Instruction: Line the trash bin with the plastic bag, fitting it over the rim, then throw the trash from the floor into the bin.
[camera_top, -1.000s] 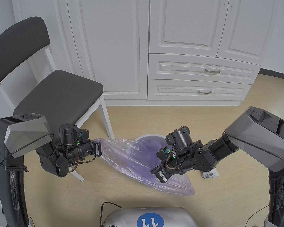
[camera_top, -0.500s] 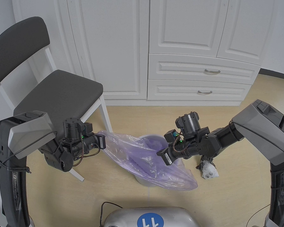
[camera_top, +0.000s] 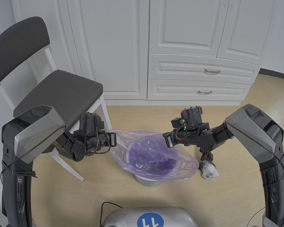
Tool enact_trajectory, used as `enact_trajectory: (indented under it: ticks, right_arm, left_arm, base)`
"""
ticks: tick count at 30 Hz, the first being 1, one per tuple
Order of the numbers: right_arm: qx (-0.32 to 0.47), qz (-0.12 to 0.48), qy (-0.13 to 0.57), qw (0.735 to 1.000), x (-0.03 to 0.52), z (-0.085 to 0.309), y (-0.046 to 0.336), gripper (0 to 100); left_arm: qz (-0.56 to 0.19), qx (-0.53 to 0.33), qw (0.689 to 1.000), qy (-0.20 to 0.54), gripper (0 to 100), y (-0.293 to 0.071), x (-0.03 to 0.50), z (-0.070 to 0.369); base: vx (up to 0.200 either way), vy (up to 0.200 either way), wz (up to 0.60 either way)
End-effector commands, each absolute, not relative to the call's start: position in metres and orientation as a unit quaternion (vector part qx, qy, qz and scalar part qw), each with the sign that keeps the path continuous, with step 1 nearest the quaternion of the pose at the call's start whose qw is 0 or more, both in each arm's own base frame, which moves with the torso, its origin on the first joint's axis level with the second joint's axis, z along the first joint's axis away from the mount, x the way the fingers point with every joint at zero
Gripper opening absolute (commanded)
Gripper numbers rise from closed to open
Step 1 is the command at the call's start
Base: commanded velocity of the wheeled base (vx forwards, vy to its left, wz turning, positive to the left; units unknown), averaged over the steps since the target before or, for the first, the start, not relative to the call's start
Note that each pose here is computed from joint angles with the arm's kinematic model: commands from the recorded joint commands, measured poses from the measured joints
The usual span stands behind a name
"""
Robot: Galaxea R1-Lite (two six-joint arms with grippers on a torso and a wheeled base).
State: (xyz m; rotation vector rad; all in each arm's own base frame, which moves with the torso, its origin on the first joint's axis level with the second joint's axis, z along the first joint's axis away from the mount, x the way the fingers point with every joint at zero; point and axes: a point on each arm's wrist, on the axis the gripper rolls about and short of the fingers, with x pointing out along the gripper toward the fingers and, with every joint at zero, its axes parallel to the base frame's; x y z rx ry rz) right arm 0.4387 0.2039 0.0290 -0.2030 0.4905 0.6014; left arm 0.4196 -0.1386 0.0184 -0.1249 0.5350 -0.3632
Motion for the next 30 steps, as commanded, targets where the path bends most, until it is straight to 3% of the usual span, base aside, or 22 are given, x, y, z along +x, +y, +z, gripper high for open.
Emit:
enact_trajectory:
  ticks: [1,8,17,18,24,30]
  right_arm:
    - [-0.074,0.266,0.231,0.933,0.455,0.011,0.197,0]
    - [-0.055,0.247,0.225,0.941,0.465,0.011,0.185,0]
    - [-0.050,0.251,0.202,0.945,0.476,-0.003,0.192,0]
    - [-0.050,0.251,0.201,0.946,0.476,-0.003,0.192,100]
    - [-0.037,0.251,0.195,0.947,0.464,0.025,0.196,100]
    - [-0.032,0.187,0.186,0.964,0.428,0.071,0.206,100]
  left_arm:
    - [-0.157,-0.057,0.946,0.277,0,-0.147,0.419,0.023]
    - [-0.132,-0.070,0.937,0.316,0,-0.145,0.418,0.023]
    - [-0.094,-0.111,0.917,0.370,0,-0.169,0.430,0.047]
    - [-0.094,-0.110,0.918,0.370,0,-0.170,0.430,0.047]
    - [-0.097,-0.109,0.921,0.361,0,-0.179,0.434,0.049]
    - [-0.093,-0.116,0.924,0.353,0,-0.183,0.448,0.041]
  base:
    - [0.000,0.000,0.00]
    - [0.000,0.000,0.00]
    - [0.000,0.000,0.00]
    - [0.000,0.000,0.00]
    - [0.000,0.000,0.00]
    - [0.000,0.000,0.00]
